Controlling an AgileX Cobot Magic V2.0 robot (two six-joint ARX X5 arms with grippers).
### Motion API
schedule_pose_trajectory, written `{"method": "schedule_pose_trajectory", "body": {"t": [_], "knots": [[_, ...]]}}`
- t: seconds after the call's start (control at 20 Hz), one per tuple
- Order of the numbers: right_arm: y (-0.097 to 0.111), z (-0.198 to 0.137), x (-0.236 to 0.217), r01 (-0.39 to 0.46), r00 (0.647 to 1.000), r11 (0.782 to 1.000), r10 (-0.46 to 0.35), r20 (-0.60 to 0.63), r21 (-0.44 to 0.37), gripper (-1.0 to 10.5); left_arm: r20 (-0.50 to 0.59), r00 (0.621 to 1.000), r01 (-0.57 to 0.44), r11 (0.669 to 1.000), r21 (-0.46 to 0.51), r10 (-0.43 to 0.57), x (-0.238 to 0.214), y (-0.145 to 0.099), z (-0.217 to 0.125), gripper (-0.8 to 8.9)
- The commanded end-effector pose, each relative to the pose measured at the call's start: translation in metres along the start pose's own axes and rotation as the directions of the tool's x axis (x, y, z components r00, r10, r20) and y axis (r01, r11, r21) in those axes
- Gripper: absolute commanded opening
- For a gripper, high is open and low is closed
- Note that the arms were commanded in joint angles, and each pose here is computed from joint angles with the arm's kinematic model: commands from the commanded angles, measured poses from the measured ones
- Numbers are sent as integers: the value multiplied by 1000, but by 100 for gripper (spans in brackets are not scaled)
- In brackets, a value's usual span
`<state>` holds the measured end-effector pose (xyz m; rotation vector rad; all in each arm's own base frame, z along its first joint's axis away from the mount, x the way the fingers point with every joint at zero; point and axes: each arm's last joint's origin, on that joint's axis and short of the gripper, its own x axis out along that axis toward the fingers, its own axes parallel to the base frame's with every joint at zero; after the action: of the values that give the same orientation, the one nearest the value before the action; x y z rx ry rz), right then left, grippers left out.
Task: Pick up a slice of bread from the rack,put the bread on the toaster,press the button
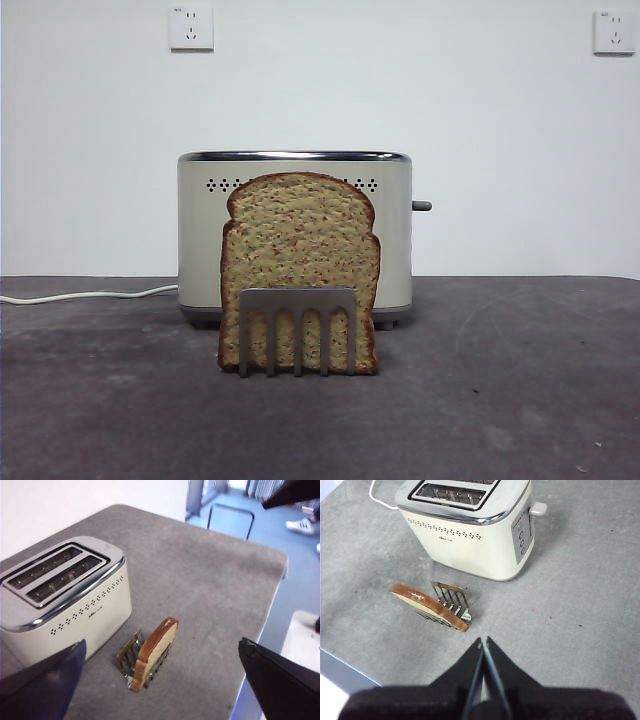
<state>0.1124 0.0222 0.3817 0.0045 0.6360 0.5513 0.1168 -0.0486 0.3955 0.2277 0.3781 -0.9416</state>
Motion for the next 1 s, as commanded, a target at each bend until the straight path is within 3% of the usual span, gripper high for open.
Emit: {"method": "schedule_pose_trajectory", "body": {"t": [0.05, 0.25, 0.45, 0.75, 1.0], "knots": [[0, 1, 1, -5, 1000, 1000, 5, -3, -9, -11, -68, 997, 29, 994, 102, -22, 18, 5, 15, 589], [-2, 2, 4, -6, 1000, 1000, 6, -15, -3, -12, -216, 976, 76, 965, 253, -21, 65, 6, 34, 589], [-4, 3, 8, -8, 1000, 1000, 8, -30, 4, -11, -361, 932, 141, 916, 375, 4, 122, 2, 32, 588], [-6, 4, 13, -10, 999, 1000, 11, -48, 13, -11, -472, 881, 251, 876, 413, -30, 194, -4, 15, 588], [-7, 4, 15, -11, 998, 1000, 12, -54, 16, -12, -553, 831, 311, 873, 377, -57, 234, -1, -5, 588]]}}
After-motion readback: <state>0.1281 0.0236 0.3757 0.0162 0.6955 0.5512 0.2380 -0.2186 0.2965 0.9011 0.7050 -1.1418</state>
